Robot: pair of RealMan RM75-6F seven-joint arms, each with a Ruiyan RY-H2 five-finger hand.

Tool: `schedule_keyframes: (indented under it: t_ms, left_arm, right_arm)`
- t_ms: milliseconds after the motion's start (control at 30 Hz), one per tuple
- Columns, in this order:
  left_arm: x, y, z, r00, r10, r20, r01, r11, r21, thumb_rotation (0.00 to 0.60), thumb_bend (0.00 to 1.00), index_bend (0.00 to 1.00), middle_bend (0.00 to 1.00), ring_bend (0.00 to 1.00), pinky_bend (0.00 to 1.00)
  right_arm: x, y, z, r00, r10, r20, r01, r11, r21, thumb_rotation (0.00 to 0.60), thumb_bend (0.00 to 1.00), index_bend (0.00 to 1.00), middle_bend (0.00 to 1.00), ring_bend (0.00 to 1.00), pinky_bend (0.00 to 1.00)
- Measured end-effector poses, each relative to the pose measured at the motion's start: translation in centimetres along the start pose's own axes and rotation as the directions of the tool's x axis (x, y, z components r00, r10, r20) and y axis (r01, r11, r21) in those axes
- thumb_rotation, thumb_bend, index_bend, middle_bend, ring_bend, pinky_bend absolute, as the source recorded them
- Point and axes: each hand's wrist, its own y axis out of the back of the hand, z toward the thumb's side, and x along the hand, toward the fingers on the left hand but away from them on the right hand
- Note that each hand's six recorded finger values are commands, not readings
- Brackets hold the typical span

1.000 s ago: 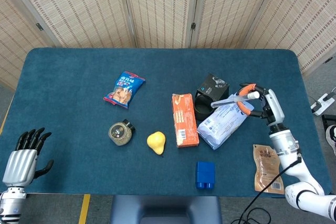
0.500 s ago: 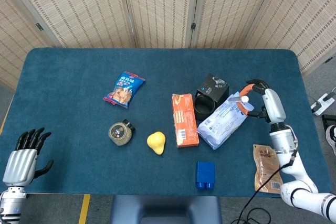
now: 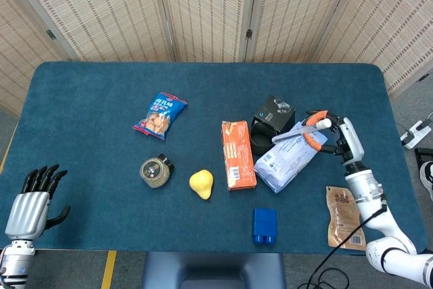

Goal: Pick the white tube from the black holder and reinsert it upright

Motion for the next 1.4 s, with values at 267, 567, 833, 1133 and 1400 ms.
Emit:
schedule_keyframes:
  t_ms: [267,567,833,1133,1400]
  left_arm:
    - [0.0,0.0,0.0,1.0,0.001,-0.001,-0.001,1.0,0.001,0.6,0.32,0.2,0.11,0.06,0.09]
    - [0.1,-0.1,-0.1,1.0,-0.003,-0.006,0.003,1.0,0.004,0.6,0.32,0.2,0.11,0.06,0.09]
    - [0.1,-0.1,0.0,1.0,-0.001,-0.001,0.001,1.0,0.003,0.6,0.32,0.2,0.11,0.06,0.09]
    - [0.1,0.0,0.0,1.0,0.001,0.001,-0.001,1.0,0.001,0.6,0.32,0.2,0.11,0.06,0.09]
    - [0.1,-0.1,0.0,1.0,0.001,0.003,-0.001,1.0,0.0,0.6,0.32,0.2,0.11,0.06,0.09]
  right_arm:
    - [0.0,0.7,-0.2,1.0,-0.023,-0.015,0.021,0.993,-0.112,0.6,0.45,0.64,0.46,0.21,0.15]
    - [-0.8,0.8,-0.4,0.995,-0.069,-0.067,0.09,0.915,0.392,0.6,0.45,0.64,0.46,0.21,0.16]
    - [-1.1,0.4,-0.7,0.997,-0.069,-0.035,0.077,0.907,0.414,0.6,0.45,0.64,0.46,0.21,0.16]
    - [-0.4,-0.5,-0.9,0.999,0.0,0.048,0.008,0.983,-0.183,0.6,0.45,0.64,0.46,0.21,0.16]
    - [-0.4,-0.2,-1.0,0.998,0.009,0.065,0.016,0.929,-0.369,0.6,0.45,0.64,0.46,0.21,0.16]
